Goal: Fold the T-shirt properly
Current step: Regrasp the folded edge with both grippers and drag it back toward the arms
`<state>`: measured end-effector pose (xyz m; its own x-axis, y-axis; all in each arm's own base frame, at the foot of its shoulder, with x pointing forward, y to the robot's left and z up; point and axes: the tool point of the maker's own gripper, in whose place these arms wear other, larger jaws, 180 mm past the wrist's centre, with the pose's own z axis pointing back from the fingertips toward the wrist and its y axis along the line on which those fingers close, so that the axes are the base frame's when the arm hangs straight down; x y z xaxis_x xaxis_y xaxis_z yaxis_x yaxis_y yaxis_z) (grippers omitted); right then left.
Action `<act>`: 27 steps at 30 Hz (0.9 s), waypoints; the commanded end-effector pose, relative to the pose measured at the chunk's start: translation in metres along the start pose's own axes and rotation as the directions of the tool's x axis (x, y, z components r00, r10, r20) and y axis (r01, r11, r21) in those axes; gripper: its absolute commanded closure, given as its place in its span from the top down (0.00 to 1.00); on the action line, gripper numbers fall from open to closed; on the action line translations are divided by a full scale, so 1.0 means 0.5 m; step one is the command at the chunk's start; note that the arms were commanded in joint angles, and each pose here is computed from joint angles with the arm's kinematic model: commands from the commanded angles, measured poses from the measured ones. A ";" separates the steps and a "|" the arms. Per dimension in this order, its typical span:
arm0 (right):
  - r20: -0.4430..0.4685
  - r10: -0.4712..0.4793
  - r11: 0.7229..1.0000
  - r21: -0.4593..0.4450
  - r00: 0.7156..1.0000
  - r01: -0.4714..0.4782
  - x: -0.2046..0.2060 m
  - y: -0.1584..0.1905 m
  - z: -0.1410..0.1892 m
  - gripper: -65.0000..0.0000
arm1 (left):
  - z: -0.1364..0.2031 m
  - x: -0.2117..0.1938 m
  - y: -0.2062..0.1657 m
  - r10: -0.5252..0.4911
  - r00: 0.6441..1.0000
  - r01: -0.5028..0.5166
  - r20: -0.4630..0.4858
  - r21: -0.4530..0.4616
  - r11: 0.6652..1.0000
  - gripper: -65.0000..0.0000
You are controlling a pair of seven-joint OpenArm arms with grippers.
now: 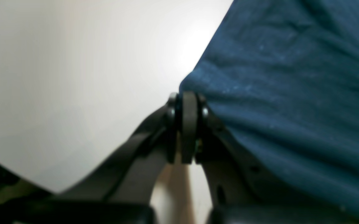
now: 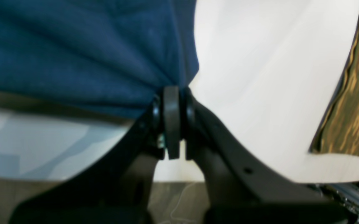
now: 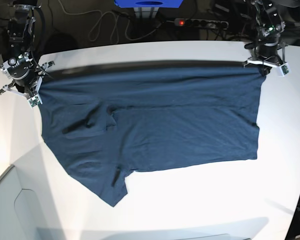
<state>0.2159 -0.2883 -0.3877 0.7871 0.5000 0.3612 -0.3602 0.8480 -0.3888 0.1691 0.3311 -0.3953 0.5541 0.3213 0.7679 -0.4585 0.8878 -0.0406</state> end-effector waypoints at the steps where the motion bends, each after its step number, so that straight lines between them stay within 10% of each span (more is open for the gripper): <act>1: 0.017 0.041 0.999 -0.014 0.999 -0.041 0.005 -0.014 0.010 0.00 | 0.010 0.009 0.010 0.002 1.000 -0.002 0.029 0.017 1.000 0.00; 27: -0.024 0.057 0.998 0.040 0.998 -0.056 -0.083 0.023 0.025 0.07 | 0.090 -0.064 0.018 -0.006 0.999 0.008 -0.052 0.040 0.999 0.06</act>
<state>0.1674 -0.2938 -0.4053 0.7970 0.5177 0.3112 -0.4096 0.8418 -0.3515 0.1144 0.3088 -0.4004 0.6087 0.3516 0.7113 -0.4806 0.8767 -0.0221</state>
